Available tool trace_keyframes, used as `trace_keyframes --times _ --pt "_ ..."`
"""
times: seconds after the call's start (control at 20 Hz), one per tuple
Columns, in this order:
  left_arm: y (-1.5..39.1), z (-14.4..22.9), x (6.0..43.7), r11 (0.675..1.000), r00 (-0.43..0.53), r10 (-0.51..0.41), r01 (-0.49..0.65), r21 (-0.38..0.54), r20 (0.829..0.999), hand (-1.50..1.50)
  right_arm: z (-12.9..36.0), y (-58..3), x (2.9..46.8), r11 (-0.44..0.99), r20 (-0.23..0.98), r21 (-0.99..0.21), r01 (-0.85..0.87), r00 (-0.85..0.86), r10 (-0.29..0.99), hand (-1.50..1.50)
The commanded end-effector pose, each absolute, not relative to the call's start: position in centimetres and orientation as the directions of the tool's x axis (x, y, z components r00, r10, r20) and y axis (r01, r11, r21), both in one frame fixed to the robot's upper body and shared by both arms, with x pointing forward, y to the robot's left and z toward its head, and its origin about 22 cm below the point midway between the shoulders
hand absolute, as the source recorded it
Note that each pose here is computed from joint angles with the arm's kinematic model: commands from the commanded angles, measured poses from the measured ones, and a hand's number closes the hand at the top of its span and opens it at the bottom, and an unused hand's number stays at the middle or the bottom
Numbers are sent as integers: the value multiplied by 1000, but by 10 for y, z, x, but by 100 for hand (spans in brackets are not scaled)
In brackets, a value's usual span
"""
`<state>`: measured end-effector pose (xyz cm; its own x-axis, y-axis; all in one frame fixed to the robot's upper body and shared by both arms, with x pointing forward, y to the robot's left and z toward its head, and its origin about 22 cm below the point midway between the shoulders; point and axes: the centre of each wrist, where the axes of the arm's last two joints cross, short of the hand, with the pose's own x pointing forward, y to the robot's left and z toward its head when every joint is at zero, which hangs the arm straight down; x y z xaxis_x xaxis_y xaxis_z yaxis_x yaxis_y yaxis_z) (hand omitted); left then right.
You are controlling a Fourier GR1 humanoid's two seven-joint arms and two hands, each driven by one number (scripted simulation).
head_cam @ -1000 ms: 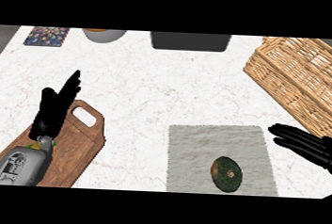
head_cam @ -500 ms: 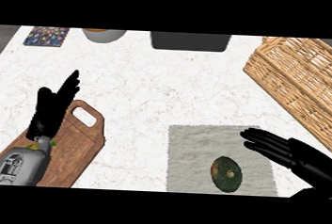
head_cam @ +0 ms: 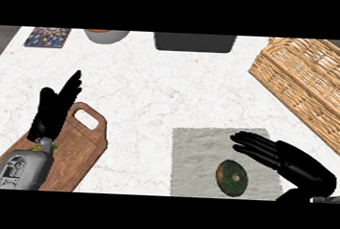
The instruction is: Pick the squash from the placemat and place it in the basket
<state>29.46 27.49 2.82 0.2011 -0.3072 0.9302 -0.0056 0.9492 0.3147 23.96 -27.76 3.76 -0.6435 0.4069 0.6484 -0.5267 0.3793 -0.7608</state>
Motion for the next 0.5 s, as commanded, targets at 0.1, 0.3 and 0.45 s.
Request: trace_keyframes --times 0.1,0.3,0.45 --pt "262 25 286 953 215 -294 -6 302 931 0 30 -264 223 383 659 -752 -537 -638 399 -150" --pt "261 37 288 952 204 -300 -4 307 932 0 43 -259 243 345 659 -752 -562 -623 421 -150" --pt "262 26 287 951 201 -303 -2 309 932 0 20 -250 234 319 641 -766 -558 -629 440 -150"
